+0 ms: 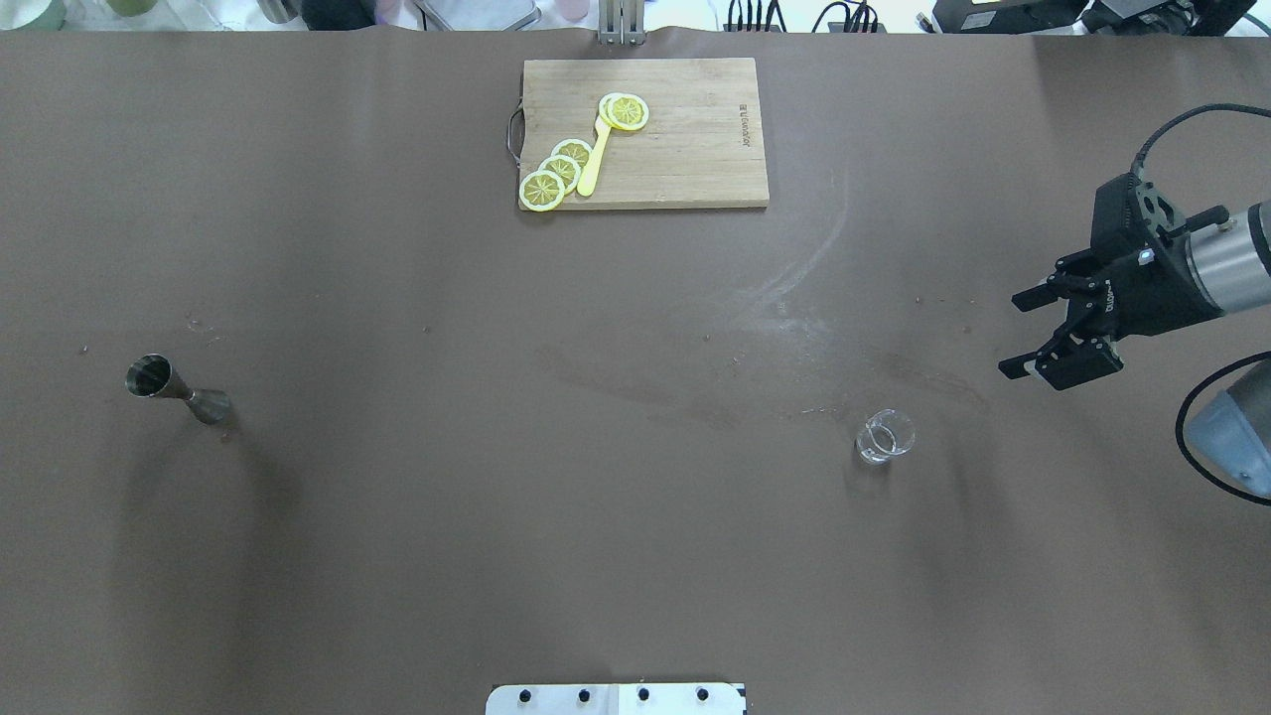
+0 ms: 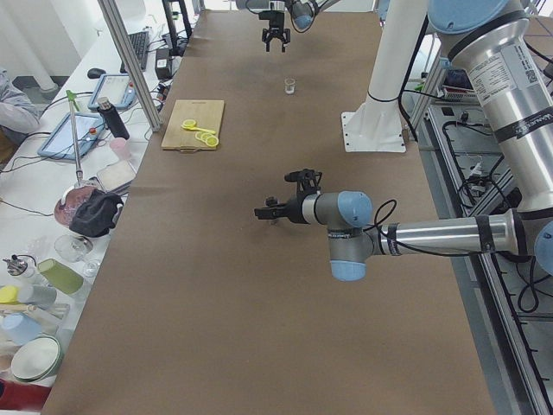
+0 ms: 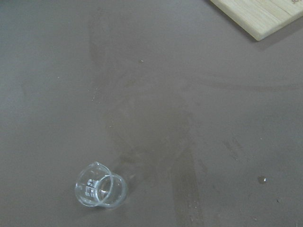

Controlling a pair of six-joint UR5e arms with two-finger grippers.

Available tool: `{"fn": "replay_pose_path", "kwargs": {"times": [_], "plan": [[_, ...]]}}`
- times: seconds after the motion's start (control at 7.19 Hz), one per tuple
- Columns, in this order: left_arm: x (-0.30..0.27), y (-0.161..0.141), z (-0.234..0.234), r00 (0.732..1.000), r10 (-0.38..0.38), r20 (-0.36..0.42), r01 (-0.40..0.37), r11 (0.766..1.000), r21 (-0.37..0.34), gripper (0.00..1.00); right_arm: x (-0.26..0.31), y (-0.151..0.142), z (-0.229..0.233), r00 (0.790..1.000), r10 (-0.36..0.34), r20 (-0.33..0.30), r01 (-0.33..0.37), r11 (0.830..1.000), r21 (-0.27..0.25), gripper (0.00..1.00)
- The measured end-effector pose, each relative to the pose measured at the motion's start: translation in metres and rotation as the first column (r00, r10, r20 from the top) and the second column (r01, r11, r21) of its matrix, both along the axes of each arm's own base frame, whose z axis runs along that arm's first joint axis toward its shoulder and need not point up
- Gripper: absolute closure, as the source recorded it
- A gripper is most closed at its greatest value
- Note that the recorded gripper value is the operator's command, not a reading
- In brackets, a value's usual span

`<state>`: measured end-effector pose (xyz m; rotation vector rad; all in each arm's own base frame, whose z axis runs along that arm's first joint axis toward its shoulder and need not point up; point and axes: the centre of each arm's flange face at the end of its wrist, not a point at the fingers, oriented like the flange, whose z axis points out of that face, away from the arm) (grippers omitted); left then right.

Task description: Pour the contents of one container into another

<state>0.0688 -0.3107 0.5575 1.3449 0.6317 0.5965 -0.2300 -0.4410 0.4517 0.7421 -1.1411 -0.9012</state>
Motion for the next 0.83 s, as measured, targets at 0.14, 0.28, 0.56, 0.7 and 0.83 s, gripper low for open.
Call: {"fn": "replay_pose_path", "kwargs": {"times": [0.14, 0.28, 0.56, 0.7, 0.83], "plan": [[0.005, 0.007, 0.009, 0.998, -0.018, -0.064, 0.017, 1.0, -0.008, 0.02, -0.005, 0.006, 0.0, 1.0, -0.016, 0.027, 0.015, 0.999, 0.043, 0.0], [0.012, 0.011, 0.015, 0.99, -0.044, -0.135, 0.039, 0.999, -0.036, 0.02, -0.007, 0.012, 0.005, 0.999, -0.03, 0.045, 0.026, 0.996, 0.085, 0.0], [0.022, 0.016, 0.024, 0.977, -0.085, -0.197, 0.075, 0.996, -0.054, 0.02, -0.002, 0.025, 0.026, 0.997, -0.06, 0.046, 0.049, 0.976, 0.212, 0.0], [0.03, 0.02, 0.027, 0.97, -0.093, -0.224, 0.086, 0.995, -0.039, 0.02, -0.004, 0.029, 0.036, 0.996, -0.077, 0.04, 0.063, 0.96, 0.272, 0.0], [0.041, 0.023, 0.028, 0.962, -0.109, -0.252, 0.105, 0.994, -0.026, 0.02, -0.005, 0.03, 0.042, 0.996, -0.077, 0.033, 0.063, 0.95, 0.304, 0.01]]}}
